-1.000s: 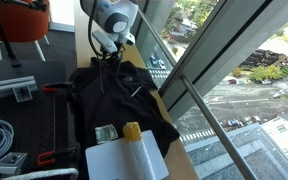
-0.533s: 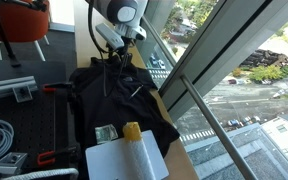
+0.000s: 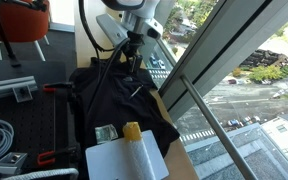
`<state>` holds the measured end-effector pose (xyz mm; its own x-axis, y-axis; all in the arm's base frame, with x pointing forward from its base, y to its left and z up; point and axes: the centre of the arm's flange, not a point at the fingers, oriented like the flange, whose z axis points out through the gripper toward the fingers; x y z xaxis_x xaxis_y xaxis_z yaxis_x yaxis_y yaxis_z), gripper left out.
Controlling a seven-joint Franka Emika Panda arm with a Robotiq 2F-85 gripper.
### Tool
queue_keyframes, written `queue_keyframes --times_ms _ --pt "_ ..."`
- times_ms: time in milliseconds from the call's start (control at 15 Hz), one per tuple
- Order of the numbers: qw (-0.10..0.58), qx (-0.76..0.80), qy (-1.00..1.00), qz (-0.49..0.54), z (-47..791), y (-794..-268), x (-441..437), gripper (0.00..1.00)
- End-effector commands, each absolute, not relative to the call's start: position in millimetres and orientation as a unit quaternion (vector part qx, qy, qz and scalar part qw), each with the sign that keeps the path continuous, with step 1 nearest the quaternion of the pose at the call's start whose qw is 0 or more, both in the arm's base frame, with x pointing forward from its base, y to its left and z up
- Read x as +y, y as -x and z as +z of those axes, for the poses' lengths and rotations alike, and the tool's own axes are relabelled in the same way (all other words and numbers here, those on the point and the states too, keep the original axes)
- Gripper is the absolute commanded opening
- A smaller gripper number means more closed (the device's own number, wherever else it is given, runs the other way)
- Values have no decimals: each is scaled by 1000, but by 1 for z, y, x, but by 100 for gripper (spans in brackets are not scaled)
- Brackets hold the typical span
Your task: Close the zip of the jersey
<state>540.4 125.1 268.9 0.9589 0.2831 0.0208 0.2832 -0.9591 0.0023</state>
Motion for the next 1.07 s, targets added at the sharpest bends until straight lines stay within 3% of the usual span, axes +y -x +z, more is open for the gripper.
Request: queue_keyframes --times_ms 0,1000 --pt "10 -127 992 -20 314 -524 99 100" --pt "2 -102 994 -25 332 -527 77 100"
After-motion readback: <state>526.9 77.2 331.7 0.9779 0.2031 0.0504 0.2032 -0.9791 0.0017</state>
